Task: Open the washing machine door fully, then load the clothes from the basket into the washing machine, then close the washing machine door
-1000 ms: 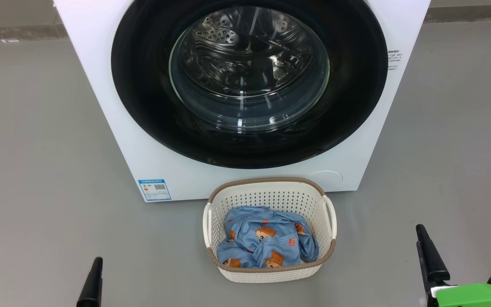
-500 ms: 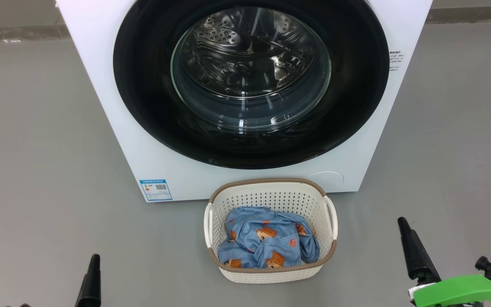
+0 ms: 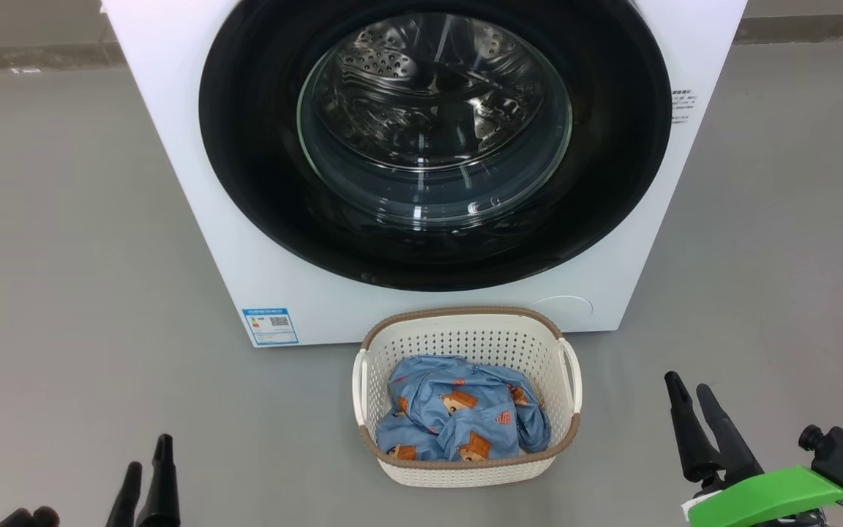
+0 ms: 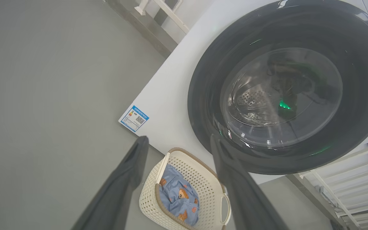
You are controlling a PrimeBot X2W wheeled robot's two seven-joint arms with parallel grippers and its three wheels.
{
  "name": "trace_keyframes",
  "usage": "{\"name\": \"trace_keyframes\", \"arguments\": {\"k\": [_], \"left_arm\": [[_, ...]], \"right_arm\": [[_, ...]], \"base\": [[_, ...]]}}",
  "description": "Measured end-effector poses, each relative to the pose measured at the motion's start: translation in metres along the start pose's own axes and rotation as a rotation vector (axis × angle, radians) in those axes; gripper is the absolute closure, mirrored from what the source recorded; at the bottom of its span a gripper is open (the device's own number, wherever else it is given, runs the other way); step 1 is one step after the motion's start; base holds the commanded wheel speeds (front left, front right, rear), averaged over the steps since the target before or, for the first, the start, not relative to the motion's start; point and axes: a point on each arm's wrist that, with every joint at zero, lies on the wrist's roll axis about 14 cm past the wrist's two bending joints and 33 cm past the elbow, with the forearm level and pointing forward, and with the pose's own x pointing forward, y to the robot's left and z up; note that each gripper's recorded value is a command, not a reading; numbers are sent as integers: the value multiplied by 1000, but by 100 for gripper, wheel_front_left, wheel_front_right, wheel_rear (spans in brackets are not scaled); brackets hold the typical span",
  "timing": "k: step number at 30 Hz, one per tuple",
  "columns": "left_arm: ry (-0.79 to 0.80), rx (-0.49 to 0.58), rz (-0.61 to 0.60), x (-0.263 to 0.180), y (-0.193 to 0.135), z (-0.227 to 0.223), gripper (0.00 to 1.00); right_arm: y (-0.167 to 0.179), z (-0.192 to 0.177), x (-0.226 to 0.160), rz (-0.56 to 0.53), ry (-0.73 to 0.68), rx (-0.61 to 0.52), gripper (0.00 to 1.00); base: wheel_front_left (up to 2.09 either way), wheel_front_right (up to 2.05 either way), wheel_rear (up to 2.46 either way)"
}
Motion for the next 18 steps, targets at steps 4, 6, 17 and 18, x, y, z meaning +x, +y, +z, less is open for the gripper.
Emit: {"name": "trace_keyframes", "arguments": {"k": [4, 6, 17, 18], "left_arm": [[2, 87, -11, -2, 0, 1, 0], [1, 127, -11, -3, 1, 1, 0], [-7, 285, -28, -8, 1, 3, 0], [-6, 305, -29, -8, 1, 3, 0]], "right_arm": [[0, 0, 0, 3, 0, -61, 0], [-1, 0, 0, 3, -4, -84, 0], [-7, -3, -2, -7, 3, -227, 0], [-8, -3, -3, -7, 6, -240, 0]], "base": [[0, 0, 0], [0, 0, 0], [0, 0, 0], [0, 0, 0]]}}
